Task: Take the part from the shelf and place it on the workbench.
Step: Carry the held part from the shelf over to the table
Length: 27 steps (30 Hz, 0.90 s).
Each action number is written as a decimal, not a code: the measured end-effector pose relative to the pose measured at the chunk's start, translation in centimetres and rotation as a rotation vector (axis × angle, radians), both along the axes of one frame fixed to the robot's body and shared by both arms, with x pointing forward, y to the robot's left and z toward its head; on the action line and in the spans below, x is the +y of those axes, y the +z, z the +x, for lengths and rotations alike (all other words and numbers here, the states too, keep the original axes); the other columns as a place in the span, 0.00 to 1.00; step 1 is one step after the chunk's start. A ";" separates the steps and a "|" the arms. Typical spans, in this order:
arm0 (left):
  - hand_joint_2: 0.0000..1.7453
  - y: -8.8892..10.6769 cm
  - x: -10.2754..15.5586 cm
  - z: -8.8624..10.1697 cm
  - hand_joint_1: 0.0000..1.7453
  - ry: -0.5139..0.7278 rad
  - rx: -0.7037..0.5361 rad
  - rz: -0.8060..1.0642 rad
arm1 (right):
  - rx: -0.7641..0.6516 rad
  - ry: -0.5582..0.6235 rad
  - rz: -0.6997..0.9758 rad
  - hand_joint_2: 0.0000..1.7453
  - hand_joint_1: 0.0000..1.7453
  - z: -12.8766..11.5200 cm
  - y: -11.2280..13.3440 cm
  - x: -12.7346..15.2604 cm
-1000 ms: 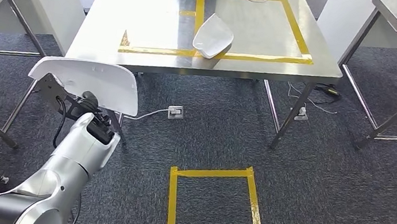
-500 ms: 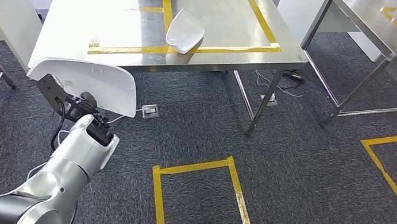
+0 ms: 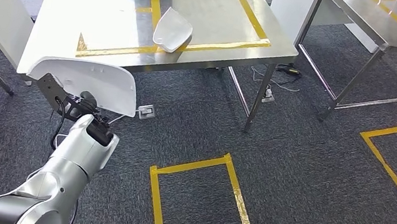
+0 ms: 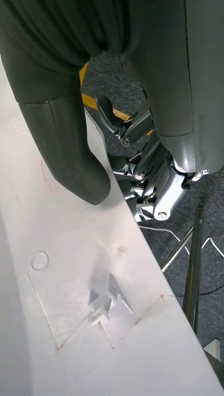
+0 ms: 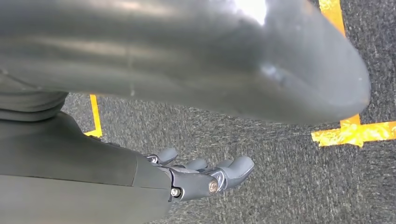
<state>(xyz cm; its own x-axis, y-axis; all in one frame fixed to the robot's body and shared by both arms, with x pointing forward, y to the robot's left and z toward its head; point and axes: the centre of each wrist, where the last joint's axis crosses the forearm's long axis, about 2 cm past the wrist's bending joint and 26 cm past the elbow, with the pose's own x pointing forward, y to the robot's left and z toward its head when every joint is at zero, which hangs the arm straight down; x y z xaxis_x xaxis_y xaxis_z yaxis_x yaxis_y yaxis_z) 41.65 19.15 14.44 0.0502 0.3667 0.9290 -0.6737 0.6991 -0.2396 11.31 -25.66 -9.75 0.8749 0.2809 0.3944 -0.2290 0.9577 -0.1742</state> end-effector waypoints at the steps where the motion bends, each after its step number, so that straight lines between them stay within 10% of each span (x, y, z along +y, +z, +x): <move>1: 1.00 0.0 0.1 0.0 1.00 0.001 -0.001 0.002 | 0.000 0.000 -0.001 0.00 0.00 0.0 0.0 0.0; 27: 1.00 6.9 3.6 4.3 1.00 0.034 -0.152 0.081 | -0.001 -0.014 -0.001 0.00 0.00 0.0 0.0 0.3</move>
<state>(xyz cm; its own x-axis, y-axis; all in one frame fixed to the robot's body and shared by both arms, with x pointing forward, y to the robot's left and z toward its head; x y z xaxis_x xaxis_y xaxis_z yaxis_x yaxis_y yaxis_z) 45.97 22.79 21.39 -0.1039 0.2891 0.9516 -0.6575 0.6980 -0.2838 11.26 -25.37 -9.74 0.8786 0.2687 0.3948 -0.2152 0.9608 -0.1750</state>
